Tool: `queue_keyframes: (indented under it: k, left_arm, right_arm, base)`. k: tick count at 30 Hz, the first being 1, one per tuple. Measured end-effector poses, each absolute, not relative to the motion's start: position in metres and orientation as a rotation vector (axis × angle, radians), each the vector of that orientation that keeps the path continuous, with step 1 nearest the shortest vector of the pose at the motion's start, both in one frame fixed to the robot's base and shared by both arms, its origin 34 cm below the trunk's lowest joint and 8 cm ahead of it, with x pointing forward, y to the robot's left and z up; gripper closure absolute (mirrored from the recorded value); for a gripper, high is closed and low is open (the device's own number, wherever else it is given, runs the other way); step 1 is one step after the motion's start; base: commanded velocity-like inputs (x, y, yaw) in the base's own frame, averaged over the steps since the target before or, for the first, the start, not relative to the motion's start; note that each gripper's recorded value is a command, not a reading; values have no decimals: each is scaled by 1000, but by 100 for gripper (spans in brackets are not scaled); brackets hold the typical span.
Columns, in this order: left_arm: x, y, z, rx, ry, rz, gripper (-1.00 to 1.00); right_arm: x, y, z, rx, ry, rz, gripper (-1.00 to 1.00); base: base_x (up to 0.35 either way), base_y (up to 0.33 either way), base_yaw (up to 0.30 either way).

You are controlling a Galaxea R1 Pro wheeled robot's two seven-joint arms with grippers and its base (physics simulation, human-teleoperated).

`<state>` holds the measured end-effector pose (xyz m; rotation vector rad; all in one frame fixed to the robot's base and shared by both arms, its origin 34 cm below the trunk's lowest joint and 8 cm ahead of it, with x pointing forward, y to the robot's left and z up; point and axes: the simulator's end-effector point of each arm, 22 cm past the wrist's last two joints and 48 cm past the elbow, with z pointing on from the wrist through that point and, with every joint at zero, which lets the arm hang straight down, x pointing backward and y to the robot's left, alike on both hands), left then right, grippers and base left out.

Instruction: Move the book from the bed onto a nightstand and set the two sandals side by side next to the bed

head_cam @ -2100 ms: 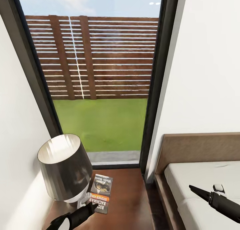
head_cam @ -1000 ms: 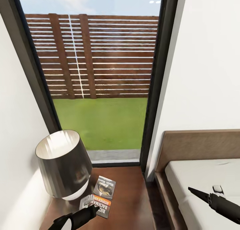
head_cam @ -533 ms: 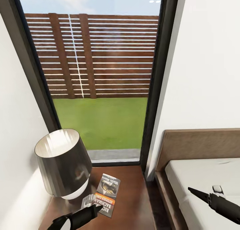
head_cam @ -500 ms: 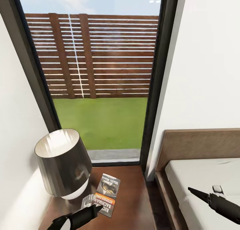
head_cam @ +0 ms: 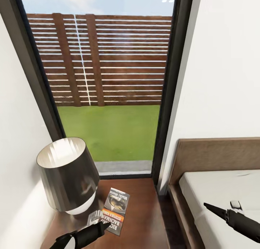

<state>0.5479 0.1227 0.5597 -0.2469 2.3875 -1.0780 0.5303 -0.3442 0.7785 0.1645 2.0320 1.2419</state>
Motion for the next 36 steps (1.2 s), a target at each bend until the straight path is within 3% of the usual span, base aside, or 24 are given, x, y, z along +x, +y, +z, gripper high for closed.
queue_keyframes:
  k: [36]
  left_arm:
    - [542,123,505,-248,2385,-1080,100]
  right_arm:
    - [527,-343,735,122,2007,1233,-100]
  base:
    - [0,0,0]
